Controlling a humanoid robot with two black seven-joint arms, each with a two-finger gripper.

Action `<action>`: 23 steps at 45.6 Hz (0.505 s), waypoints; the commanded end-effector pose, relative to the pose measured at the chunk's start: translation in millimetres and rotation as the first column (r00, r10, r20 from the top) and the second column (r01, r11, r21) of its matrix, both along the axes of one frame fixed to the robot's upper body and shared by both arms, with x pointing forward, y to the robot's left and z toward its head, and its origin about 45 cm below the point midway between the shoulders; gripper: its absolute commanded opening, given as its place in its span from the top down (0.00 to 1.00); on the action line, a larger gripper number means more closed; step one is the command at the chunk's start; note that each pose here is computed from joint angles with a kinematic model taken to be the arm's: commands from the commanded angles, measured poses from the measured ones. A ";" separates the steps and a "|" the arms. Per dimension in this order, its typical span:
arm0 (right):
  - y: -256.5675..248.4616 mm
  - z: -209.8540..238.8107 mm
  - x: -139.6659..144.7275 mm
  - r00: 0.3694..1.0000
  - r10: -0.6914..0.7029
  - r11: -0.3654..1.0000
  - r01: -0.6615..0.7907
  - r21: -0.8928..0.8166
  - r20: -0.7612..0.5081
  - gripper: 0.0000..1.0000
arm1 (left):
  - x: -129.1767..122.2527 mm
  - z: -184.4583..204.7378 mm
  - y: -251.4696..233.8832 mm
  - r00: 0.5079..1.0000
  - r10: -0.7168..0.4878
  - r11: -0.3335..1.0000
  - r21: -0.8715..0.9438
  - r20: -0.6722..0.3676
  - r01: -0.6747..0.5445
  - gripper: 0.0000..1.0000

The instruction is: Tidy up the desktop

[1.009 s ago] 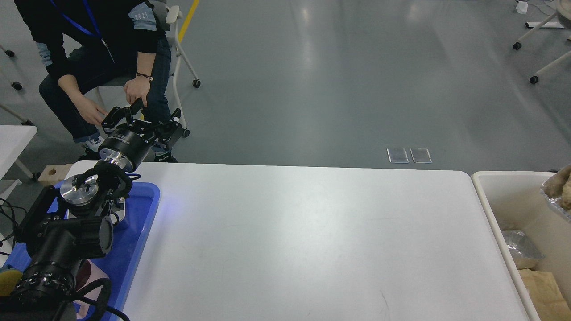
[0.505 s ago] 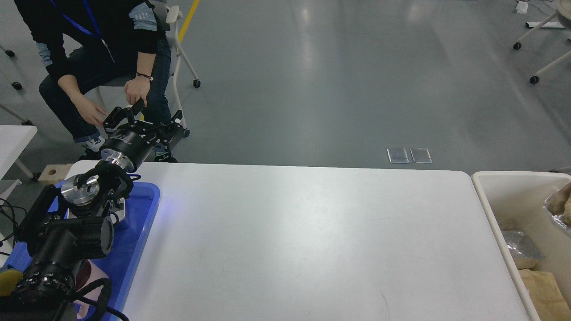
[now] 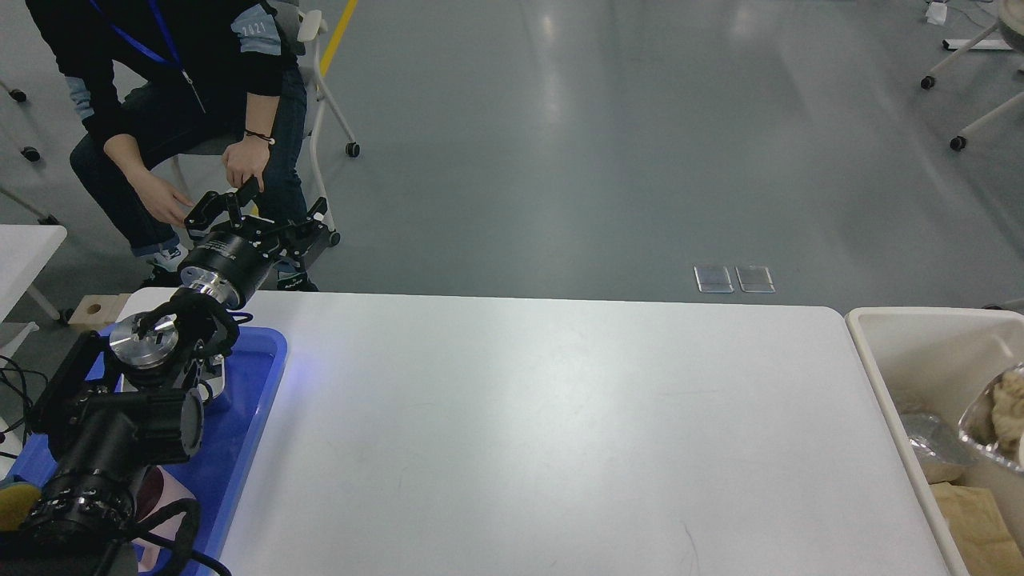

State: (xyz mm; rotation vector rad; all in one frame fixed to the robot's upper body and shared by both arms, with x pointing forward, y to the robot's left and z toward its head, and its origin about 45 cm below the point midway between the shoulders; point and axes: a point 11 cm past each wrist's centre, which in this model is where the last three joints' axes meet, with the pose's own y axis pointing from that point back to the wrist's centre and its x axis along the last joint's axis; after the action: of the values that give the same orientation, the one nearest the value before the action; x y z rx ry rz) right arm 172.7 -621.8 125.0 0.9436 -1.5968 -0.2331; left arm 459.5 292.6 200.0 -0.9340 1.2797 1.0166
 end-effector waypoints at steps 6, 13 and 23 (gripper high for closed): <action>-12.0 -19.5 -0.9 0.999 -0.050 0.992 0.051 -0.115 0.012 0.12 | -0.2 -1.8 -3.2 1.000 -0.008 1.000 0.017 -0.004 0.008 0.03; -12.2 -28.2 3.9 0.997 -0.070 0.982 0.075 -0.174 0.034 0.00 | -0.3 -2.2 -4.8 1.000 -0.010 1.000 0.016 -0.005 0.010 0.03; -9.6 -31.4 4.2 0.997 -0.067 0.982 0.072 -0.175 0.032 0.00 | -0.2 -1.7 -2.5 1.000 -0.008 1.000 0.020 -0.004 0.008 0.03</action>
State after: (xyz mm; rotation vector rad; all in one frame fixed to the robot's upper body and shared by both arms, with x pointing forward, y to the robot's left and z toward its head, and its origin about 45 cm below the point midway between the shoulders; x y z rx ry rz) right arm 176.9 -631.9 94.2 0.7604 -1.6474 -0.1281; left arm 459.2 288.7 197.9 -0.9117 1.2764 1.0220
